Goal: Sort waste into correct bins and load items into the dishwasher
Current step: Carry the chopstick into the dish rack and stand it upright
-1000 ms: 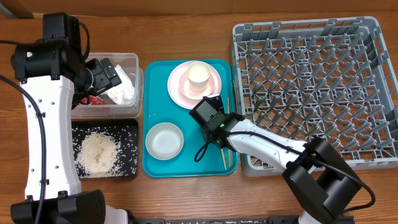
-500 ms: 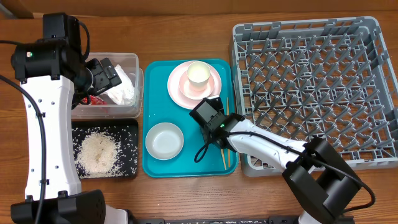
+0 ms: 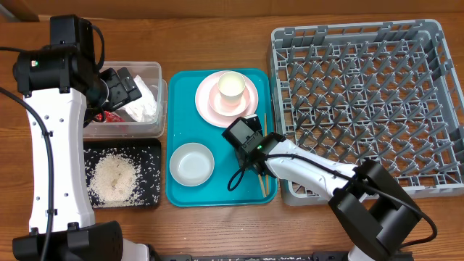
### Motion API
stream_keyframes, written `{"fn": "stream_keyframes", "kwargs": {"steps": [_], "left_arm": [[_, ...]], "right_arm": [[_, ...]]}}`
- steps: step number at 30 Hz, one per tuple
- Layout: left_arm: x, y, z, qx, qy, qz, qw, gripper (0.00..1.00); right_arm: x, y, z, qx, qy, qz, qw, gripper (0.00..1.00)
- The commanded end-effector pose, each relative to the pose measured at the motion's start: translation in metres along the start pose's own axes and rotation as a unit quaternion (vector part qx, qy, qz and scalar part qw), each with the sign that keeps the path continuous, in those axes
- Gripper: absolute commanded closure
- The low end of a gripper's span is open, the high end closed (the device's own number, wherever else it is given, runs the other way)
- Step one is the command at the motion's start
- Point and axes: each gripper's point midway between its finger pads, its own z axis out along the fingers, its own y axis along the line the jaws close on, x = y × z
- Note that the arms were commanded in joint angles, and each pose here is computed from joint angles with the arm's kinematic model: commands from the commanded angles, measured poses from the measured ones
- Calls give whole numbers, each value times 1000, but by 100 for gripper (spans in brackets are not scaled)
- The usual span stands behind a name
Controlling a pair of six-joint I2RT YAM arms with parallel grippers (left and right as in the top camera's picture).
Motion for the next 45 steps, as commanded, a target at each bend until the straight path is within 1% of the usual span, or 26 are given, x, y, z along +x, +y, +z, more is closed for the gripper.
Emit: {"fn": "stream_keyframes", "kwargs": {"steps": [1,3,4,8,13,16,19,23,27,34,40,45], "left_arm": [[-1,3,0,-5,-1,6,1000,0],[-1,3,0,-5,-1,6,1000,0],[-1,3,0,-5,-1,6,1000,0],[-1,3,0,-5,-1,6,1000,0],[-1,3,0,-5,-1,6,1000,0],[-1,3,0,-5,-1,6,1000,0],[-1,3,0,-5,-1,6,1000,0],[-1,3,0,-5,-1,6,1000,0],[-1,3,0,-5,-1,6,1000,0],[-1,3,0,-5,-1,6,1000,0],[-1,3,0,-5,-1,6,1000,0],[-1,3,0,-5,-1,6,1000,0]], "right_arm": [[0,-1,1,1,1,1,1000,91],[0,-2,1,3,2,0,1000,93],[0,-2,1,5,1,-1,1000,96],[-9,-6,-7,18,-8,-1,1000,96],[-36,-3,-47,10,-22,4,1000,96],[-52,-4,-81,4,-34,7,999,96],[-69,-9,-112,0,-63,16,998,96],[-86,-31,-134,22,-103,24,994,96],[-89,-58,-130,41,-93,42,994,96],[-94,-120,-119,78,-75,103,989,96],[-98,-150,-111,54,-58,87,993,96],[-97,-172,-103,63,-49,112,991,96]]}}
